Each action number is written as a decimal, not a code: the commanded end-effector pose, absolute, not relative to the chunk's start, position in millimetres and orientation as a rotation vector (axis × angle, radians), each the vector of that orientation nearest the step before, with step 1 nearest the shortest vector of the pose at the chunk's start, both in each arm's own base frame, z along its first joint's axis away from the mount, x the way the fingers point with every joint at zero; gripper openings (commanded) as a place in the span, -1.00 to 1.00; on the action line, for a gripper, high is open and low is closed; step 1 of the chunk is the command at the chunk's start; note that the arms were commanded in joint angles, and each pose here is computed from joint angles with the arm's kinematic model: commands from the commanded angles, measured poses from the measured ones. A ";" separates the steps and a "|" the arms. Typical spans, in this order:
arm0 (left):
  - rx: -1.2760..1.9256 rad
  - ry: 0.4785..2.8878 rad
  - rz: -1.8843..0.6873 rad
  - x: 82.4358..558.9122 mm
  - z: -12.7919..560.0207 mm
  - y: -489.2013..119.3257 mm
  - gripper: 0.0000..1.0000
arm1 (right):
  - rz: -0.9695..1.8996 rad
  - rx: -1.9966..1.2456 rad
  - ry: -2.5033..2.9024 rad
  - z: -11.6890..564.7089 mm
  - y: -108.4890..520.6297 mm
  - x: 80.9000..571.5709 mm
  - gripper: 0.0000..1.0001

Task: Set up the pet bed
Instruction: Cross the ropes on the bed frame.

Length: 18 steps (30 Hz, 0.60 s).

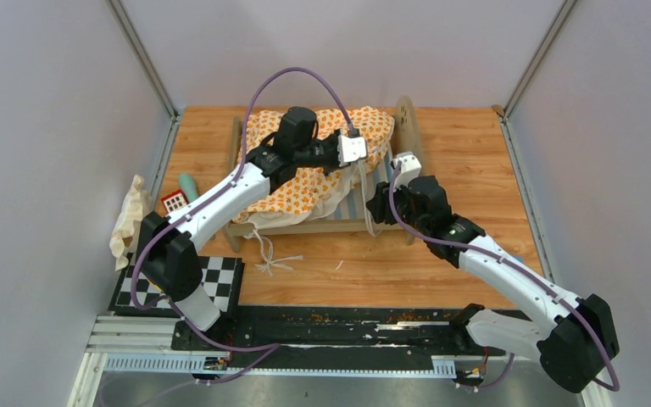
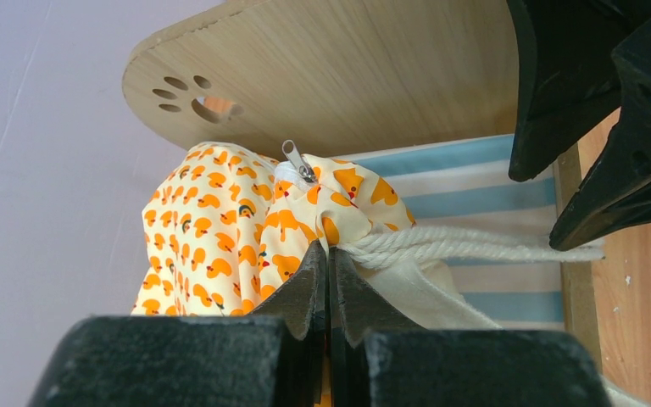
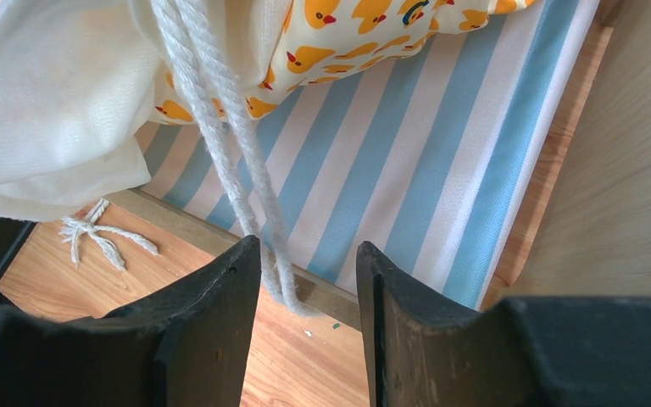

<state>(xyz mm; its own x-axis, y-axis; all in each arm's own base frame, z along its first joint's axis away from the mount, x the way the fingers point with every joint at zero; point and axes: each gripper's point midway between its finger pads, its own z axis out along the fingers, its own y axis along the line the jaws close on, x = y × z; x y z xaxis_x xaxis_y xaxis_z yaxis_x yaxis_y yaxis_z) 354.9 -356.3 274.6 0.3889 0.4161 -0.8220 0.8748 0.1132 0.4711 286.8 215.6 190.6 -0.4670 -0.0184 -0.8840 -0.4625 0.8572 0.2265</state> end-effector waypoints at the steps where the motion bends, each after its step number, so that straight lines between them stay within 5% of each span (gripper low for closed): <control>1: 1.455 1.153 -0.496 353.9 300.7 -353.7 -1.00 | 0.564 -0.343 1.992 190.8 221.9 291.1 -0.08; 18: 1.384 1.184 -0.496 362.9 306.0 -350.2 -1.00 | 0.557 -0.331 2.044 147.5 226.4 296.3 -0.16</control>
